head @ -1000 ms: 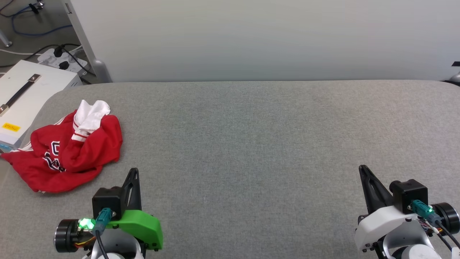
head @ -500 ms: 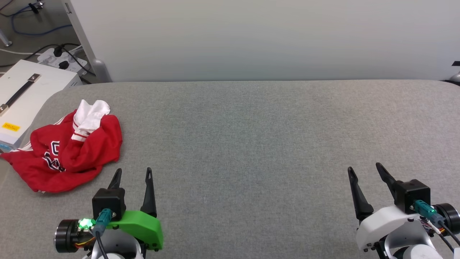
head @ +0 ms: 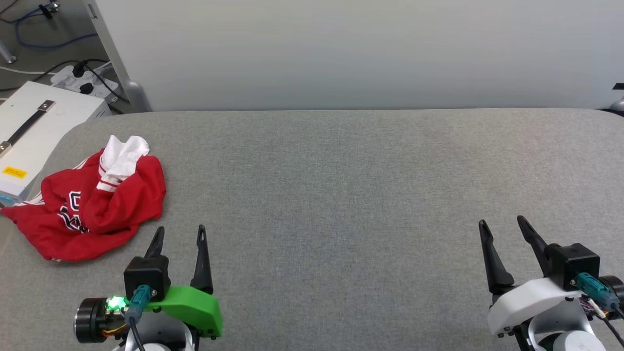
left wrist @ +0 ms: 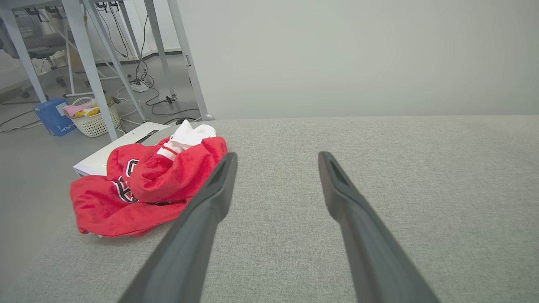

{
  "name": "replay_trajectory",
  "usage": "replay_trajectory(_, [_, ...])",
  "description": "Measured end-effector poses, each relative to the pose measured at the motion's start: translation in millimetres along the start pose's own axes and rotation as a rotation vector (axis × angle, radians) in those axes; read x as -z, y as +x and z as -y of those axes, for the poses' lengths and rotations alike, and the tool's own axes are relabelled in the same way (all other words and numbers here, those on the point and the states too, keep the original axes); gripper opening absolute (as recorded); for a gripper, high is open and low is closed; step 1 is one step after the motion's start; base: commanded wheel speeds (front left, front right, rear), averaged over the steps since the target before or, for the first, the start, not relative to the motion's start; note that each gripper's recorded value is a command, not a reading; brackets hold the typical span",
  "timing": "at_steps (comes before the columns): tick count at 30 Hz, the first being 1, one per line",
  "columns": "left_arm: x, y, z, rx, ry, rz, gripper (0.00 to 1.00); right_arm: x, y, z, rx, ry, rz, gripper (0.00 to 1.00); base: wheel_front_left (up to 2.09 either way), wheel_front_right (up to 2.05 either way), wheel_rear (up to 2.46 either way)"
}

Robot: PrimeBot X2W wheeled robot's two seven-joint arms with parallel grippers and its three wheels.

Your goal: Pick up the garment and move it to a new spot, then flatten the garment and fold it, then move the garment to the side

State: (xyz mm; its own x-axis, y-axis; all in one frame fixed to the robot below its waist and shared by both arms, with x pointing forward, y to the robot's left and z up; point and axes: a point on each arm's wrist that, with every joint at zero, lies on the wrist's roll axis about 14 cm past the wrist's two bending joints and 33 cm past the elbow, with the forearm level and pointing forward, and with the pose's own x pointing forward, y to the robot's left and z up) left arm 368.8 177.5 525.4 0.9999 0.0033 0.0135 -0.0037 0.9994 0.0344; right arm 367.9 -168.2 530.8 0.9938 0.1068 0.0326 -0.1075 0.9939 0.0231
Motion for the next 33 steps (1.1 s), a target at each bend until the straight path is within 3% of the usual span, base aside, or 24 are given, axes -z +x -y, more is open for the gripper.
replay_trajectory(33, [2.4,-0.9,1.7,-0.007,-0.022,0.031,1.00,0.0,-9.2,1.6,0.010,0.057,0.044,1.00,0.00,0.00,0.00])
